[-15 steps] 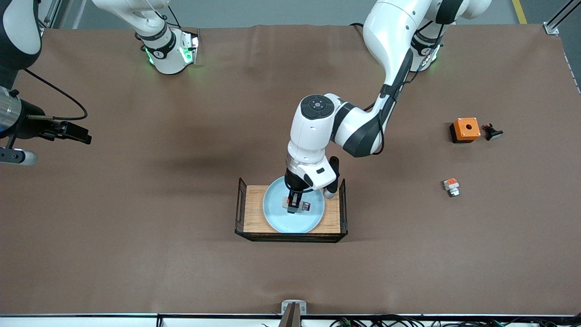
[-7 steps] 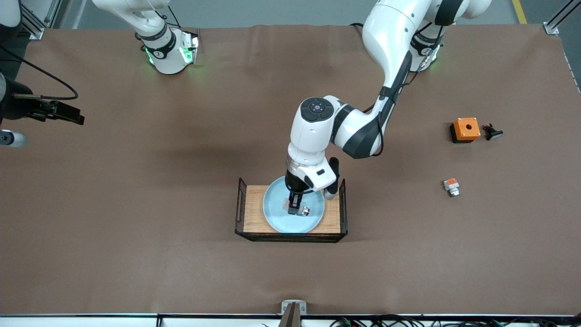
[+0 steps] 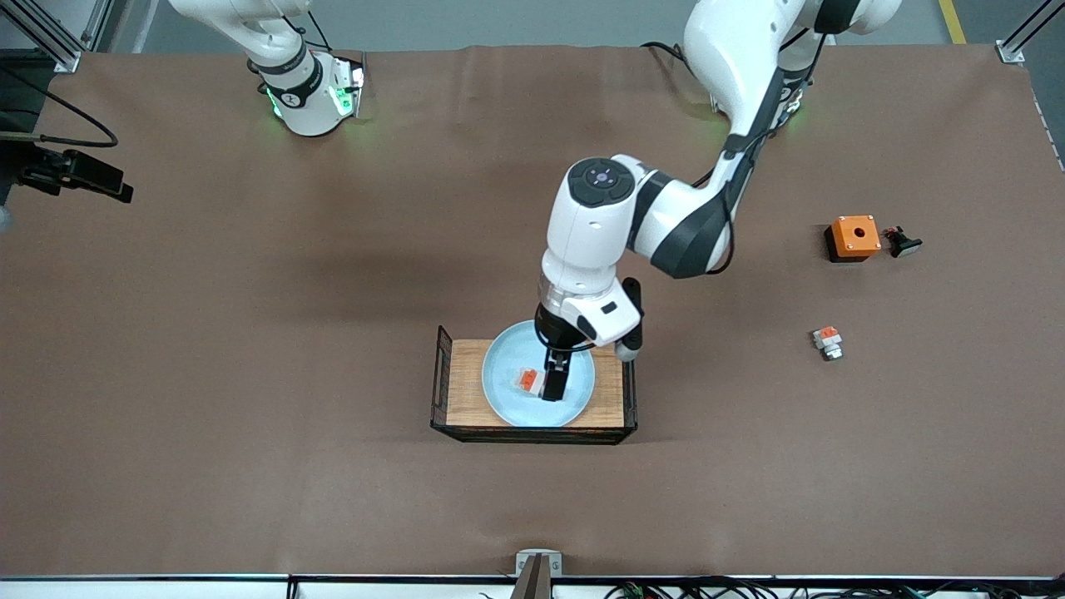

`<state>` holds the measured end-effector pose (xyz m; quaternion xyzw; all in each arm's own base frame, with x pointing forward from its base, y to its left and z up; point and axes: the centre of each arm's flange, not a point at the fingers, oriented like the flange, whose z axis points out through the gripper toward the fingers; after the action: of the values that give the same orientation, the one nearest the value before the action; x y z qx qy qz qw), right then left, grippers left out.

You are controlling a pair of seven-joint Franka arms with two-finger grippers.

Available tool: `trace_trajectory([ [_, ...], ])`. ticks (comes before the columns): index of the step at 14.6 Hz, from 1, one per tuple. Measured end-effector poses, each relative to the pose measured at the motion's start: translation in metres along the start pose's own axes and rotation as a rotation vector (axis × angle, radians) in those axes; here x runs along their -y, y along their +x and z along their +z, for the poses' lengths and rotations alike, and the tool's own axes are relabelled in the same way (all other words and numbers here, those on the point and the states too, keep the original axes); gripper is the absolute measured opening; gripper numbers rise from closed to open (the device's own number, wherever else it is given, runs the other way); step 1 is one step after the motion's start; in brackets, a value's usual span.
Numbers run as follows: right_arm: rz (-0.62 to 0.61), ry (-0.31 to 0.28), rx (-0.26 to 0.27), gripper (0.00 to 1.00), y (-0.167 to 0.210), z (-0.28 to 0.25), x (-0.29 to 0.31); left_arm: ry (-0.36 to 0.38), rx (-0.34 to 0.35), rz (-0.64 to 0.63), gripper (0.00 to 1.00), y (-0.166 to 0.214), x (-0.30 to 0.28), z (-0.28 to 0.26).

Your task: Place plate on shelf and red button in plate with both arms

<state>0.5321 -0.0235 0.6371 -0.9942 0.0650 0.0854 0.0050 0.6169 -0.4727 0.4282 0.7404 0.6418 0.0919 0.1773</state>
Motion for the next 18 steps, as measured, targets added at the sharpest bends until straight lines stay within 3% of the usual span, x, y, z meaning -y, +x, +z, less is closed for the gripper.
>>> trace_trajectory([
  [4, -0.001, 0.004, -0.035, 1.0, 0.0, -0.006, 0.0, 0.083, -0.047, 0.106, 1.0, 0.037, -0.015, -0.063],
  [8, -0.022, 0.006, -0.064, 1.0, -0.004, -0.008, 0.011, 0.214, -0.076, 0.329, 1.0, 0.095, -0.024, -0.112],
  [14, -0.023, 0.02, -0.125, 1.0, -0.026, 0.0, 0.006, 0.364, -0.001, 0.813, 1.0, 0.196, -0.028, -0.168],
  [18, -0.023, 0.021, -0.129, 1.0, -0.028, -0.001, 0.006, 0.369, 0.097, 0.958, 1.0, 0.278, -0.027, -0.189],
])
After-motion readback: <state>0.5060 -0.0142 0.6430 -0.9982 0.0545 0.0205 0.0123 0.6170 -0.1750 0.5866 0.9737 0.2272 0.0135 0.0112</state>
